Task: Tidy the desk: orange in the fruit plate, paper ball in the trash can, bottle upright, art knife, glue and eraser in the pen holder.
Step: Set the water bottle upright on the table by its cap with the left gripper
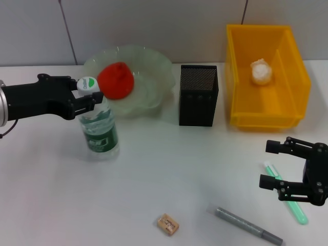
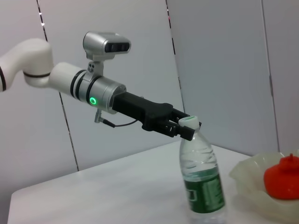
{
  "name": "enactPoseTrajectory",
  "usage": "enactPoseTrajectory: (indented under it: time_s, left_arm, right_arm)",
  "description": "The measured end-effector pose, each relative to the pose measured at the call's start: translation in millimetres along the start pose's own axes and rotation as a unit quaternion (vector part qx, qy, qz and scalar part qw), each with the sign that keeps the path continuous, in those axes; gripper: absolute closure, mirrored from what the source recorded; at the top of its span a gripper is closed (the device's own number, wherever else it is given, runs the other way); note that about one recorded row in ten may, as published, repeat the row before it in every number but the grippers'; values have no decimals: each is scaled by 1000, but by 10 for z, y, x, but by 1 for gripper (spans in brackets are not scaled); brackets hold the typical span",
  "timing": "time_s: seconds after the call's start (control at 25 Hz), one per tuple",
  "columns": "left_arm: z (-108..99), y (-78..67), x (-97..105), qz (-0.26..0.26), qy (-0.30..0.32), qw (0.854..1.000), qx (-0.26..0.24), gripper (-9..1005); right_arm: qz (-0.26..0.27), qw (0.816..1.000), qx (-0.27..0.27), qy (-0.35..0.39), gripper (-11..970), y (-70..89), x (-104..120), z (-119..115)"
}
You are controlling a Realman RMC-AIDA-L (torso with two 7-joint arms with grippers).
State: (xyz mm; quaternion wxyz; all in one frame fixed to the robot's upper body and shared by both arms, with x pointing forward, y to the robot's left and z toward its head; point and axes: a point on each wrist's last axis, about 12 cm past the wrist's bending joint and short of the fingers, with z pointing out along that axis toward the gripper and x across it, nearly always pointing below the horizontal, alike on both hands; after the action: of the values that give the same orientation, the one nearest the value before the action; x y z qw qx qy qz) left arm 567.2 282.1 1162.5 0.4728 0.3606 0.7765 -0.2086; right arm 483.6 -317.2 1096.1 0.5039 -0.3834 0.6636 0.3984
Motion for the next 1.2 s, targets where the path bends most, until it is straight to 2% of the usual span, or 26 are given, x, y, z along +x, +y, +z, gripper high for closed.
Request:
enactPoseTrajectory:
  time_s: [0.12, 0.32, 0.76, 1.2]
  left_arm:
    - [-25, 5, 103, -30, -33, 999, -6, 522]
    - [7, 33, 176, -56, -54, 997, -14, 516]
    - [67, 114, 261, -65, -84, 993, -43, 503]
    - [128, 124, 357, -66, -109, 991, -49, 490]
  right_arm:
    - [0, 1000, 0, 0, 119, 0, -1, 5]
    - [1, 1000, 0, -1, 119, 1, 1, 5]
    - [8, 1000, -2, -3, 119, 14, 28, 14]
    - [9, 1000, -2, -4, 119, 16, 34, 16]
